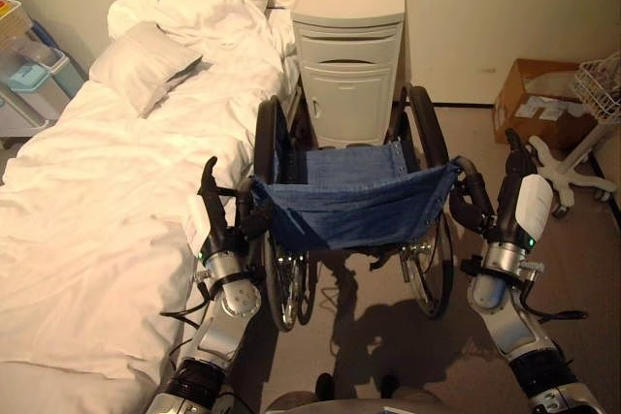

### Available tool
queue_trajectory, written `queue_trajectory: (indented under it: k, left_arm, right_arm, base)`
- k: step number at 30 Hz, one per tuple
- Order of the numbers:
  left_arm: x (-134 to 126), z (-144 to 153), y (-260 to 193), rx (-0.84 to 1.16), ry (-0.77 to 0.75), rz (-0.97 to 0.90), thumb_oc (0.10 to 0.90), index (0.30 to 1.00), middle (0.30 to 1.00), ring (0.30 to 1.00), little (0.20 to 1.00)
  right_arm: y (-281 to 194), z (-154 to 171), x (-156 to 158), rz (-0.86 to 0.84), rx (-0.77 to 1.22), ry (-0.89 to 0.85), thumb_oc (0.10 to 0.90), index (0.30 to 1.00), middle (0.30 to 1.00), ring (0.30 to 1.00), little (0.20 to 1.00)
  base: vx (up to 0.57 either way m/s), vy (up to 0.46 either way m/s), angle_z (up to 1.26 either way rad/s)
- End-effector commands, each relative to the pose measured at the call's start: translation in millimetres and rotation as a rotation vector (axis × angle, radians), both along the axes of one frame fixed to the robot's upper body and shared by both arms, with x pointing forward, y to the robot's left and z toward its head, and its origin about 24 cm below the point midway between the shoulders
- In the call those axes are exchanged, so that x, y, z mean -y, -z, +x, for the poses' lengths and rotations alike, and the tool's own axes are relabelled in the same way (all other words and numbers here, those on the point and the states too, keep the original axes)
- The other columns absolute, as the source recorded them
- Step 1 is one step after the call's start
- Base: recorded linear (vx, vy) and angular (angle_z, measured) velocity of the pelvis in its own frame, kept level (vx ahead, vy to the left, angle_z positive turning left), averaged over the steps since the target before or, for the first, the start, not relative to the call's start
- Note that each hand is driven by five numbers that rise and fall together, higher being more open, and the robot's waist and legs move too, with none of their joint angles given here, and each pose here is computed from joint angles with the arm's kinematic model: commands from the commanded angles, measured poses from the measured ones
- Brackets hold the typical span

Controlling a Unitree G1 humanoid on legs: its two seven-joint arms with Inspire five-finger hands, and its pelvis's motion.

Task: Push the wheelchair next to the bed

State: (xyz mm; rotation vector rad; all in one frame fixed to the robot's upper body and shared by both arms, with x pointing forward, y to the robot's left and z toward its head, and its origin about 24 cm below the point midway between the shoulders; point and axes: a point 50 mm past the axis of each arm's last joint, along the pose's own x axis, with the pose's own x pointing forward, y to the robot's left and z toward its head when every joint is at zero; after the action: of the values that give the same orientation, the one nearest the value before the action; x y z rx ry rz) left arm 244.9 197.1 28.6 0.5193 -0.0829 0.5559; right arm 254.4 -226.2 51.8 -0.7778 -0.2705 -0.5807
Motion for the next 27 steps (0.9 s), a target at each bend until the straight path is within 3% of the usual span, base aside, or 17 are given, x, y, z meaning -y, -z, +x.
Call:
queue_trajectory:
  k: [1,5,19,27]
  left_arm:
    - [-54.3,-9.4,-67.0,0.569,-0.292,-0.075,0.8,0.9,0.9,0.9,0.9]
    - [-51.7,-6.3,-48.0,0.452,-0.185,-0.459,0.8,0.9,0.9,0.9,0.9]
    - [-48.4,-4.5,-68.5,0.409,0.17,-0.48,0.8,0.9,0.9,0.9,0.9]
    - [-50.3,-7.9,-87.6,0.503,0.274,-0.54,0.8,0.9,0.9,0.9,0.9]
  right_arm:
    - [-14.5,-3.4,10.6,0.119,0.134,0.067,0.8,0.9,0.9,0.9,0.9]
    - [-17.7,-1.6,6.2,0.236,0.114,-0.01,0.8,0.9,0.9,0.9,0.9]
    - [-51.3,2.0,17.2,0.163,0.191,-0.11,0.8,0.9,0.9,0.9,0.9]
    - [-68.3,1.5,24.4,0.155,0.247,-0.131,0.8,0.9,0.9,0.9,0.9]
  base:
    - [0.0,0.0,0.0]
    - [0.0,0.0,0.0]
    - [0.0,0.0,0.0]
    - [0.0,-0.001,0.01]
